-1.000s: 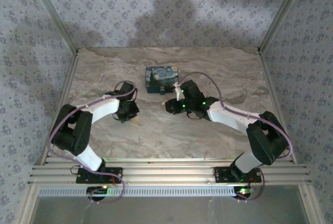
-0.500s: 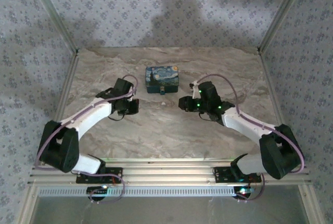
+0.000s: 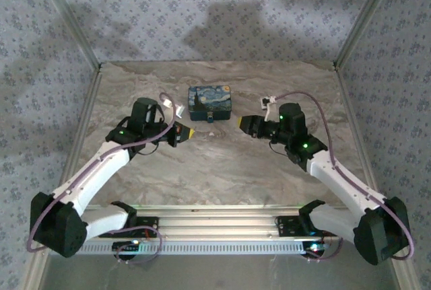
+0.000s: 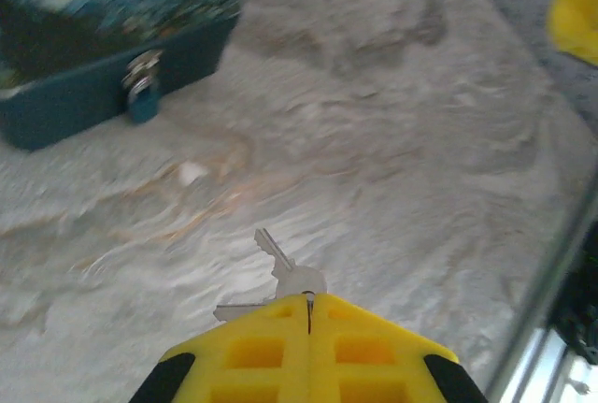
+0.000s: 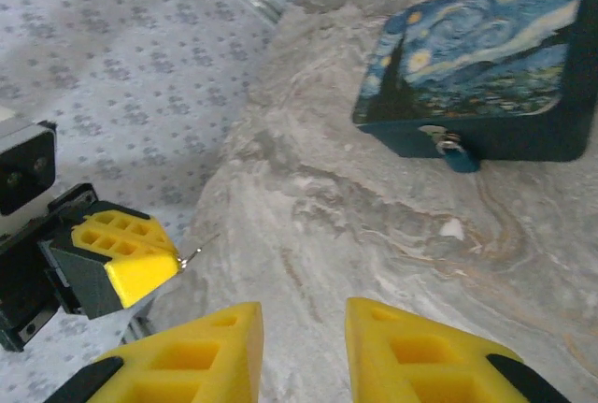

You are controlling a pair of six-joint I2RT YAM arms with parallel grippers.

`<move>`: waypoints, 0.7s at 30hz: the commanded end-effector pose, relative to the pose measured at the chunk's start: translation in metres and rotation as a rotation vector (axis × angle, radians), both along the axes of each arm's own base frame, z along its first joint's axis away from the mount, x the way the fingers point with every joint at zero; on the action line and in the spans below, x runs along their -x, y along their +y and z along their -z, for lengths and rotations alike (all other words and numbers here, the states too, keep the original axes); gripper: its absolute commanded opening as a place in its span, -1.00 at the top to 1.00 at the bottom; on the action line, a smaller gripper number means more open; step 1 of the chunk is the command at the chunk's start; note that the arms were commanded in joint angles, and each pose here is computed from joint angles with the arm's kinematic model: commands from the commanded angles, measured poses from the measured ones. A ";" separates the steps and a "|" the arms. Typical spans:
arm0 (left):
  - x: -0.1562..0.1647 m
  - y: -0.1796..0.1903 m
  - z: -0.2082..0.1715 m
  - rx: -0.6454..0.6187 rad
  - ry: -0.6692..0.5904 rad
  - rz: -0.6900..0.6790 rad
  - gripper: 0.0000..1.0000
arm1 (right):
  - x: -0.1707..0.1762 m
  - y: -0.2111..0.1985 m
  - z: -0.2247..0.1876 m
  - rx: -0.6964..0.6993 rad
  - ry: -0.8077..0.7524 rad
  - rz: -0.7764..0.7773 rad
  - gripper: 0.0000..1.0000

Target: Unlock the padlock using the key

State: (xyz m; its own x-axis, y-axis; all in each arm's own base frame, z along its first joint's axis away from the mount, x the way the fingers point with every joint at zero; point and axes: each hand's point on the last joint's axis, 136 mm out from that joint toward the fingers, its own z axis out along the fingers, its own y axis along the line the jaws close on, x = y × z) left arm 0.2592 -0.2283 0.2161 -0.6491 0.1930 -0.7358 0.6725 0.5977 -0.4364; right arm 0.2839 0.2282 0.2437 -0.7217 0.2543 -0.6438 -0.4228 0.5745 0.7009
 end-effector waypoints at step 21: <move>0.034 -0.037 -0.088 0.186 -0.253 0.251 1.00 | 0.015 0.075 -0.068 -0.197 0.146 -0.105 -0.17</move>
State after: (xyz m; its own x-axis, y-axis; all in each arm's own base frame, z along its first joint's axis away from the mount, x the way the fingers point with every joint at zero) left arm 0.2275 -0.2657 0.2873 -0.4742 0.1747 -0.8629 0.8534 0.3324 -0.4016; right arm 0.2651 0.2978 0.3118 -0.7921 0.2579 -0.5532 -0.4456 0.3750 0.8129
